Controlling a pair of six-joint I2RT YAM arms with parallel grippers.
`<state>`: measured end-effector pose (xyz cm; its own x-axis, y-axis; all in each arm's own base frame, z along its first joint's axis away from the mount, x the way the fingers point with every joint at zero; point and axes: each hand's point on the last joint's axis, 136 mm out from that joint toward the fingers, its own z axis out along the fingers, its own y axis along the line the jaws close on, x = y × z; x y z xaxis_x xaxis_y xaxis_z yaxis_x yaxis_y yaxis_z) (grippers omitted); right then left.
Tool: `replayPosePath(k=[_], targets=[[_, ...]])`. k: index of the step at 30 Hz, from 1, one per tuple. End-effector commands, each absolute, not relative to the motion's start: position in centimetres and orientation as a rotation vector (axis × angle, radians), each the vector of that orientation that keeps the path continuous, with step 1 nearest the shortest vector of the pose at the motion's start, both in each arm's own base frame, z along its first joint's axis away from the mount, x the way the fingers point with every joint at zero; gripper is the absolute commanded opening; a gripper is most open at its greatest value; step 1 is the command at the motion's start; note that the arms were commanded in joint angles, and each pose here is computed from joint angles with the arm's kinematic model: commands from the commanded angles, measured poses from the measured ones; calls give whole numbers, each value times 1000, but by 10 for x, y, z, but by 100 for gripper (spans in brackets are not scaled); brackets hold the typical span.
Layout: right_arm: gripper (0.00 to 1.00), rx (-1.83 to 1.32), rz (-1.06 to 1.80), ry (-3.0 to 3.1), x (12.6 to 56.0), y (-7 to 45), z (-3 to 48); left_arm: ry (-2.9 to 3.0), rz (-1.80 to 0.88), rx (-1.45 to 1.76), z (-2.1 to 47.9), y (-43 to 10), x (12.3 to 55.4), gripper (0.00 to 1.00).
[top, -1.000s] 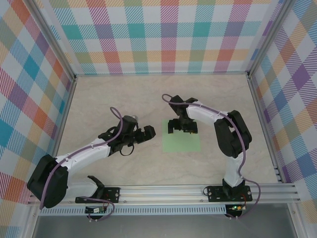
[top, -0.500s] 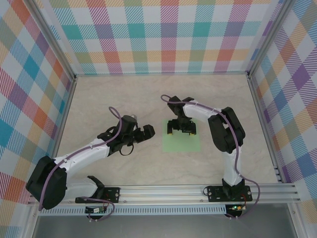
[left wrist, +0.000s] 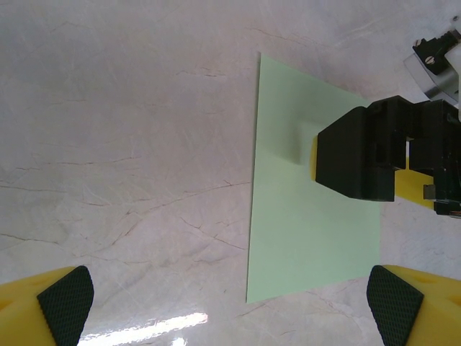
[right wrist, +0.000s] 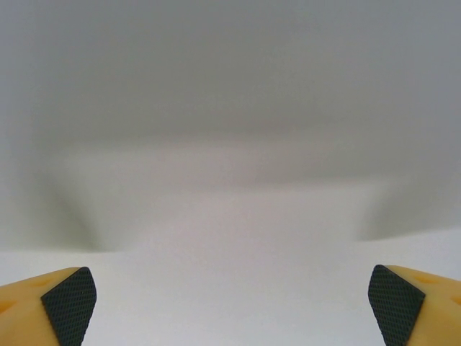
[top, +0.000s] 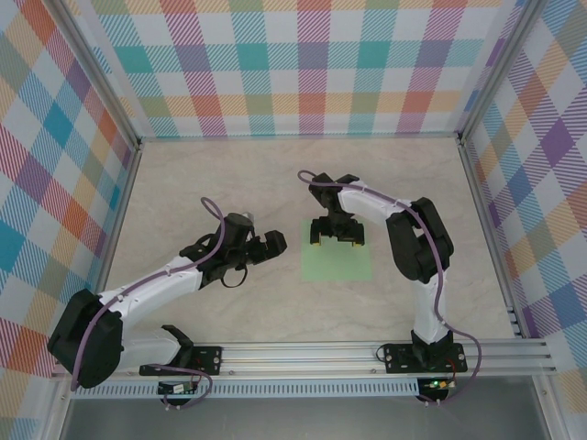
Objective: Fold a paper plane with a square sheet of paper (pick it up from the middle)
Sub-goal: Move the square sheet of paper to the center of the table, then fold a square sheet of paper at the center of the table.
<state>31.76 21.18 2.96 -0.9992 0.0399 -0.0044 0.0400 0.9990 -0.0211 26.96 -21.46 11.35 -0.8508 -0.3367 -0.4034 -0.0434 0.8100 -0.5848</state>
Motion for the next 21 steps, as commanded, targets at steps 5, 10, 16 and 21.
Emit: replayPosePath(k=[5, 10, 16, 21], targets=[[100, 102, -43, 3199, 308, 215, 10, 2484, -797, -258, 121, -219, 269, 100], [100, 126, -123, 3260, 287, 201, -21, 2493, -791, -249, 120, -219, 269, 100], [97, 110, -102, 3285, 279, 202, -30, 2500, -781, -249, 118, -218, 268, 100], [96, 98, -15, 3253, 286, 212, -18, 2499, -782, -254, 118, -217, 267, 100]])
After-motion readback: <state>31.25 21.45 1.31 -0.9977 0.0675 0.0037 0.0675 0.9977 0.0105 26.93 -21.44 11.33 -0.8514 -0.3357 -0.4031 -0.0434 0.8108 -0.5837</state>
